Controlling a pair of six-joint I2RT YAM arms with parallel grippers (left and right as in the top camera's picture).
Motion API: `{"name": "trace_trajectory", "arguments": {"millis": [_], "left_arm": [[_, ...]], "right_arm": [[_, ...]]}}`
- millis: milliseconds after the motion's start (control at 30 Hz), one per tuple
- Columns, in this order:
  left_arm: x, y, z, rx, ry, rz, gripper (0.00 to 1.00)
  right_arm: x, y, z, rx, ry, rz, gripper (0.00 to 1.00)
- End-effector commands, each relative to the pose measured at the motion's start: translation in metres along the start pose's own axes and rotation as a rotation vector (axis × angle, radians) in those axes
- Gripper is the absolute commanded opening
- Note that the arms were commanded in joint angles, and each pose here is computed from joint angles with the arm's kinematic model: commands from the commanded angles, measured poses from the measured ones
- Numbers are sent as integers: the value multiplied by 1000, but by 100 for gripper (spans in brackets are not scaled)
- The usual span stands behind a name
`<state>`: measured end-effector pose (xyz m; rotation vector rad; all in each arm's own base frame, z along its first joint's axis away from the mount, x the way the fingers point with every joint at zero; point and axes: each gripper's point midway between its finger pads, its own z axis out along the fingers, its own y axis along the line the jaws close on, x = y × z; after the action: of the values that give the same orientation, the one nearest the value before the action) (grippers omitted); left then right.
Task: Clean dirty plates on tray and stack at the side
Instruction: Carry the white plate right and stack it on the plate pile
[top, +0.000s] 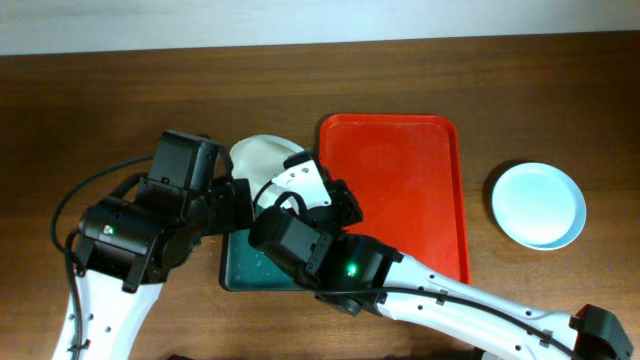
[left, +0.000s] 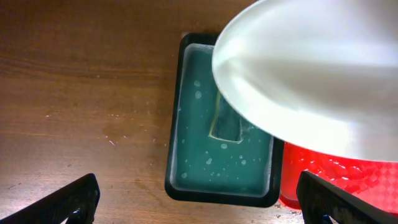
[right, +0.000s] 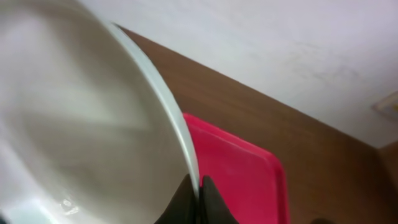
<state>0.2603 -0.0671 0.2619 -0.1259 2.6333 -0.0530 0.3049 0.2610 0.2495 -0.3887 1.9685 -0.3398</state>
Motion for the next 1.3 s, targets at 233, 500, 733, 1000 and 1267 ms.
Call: {"name": "trace_trajectory", "arguments": {"millis": [233, 500, 733, 1000, 1267], "left_arm": [[-2, 3, -3, -4, -17, 8, 99], [-2, 3, -3, -4, -17, 8, 99], [-2, 3, -3, -4, -17, 8, 99], [-2, 3, -3, -4, -17, 8, 99], [-2, 3, -3, -4, -17, 8, 100]], "right_arm": [[11, -10, 23, -62, 102, 60, 4], [13, -37, 26, -374, 299, 569, 4], [109, -203, 49, -151, 596, 977, 4], [282, -341, 51, 267, 905, 1345, 4], [367, -344, 60, 311, 1108, 1478, 43]]}}
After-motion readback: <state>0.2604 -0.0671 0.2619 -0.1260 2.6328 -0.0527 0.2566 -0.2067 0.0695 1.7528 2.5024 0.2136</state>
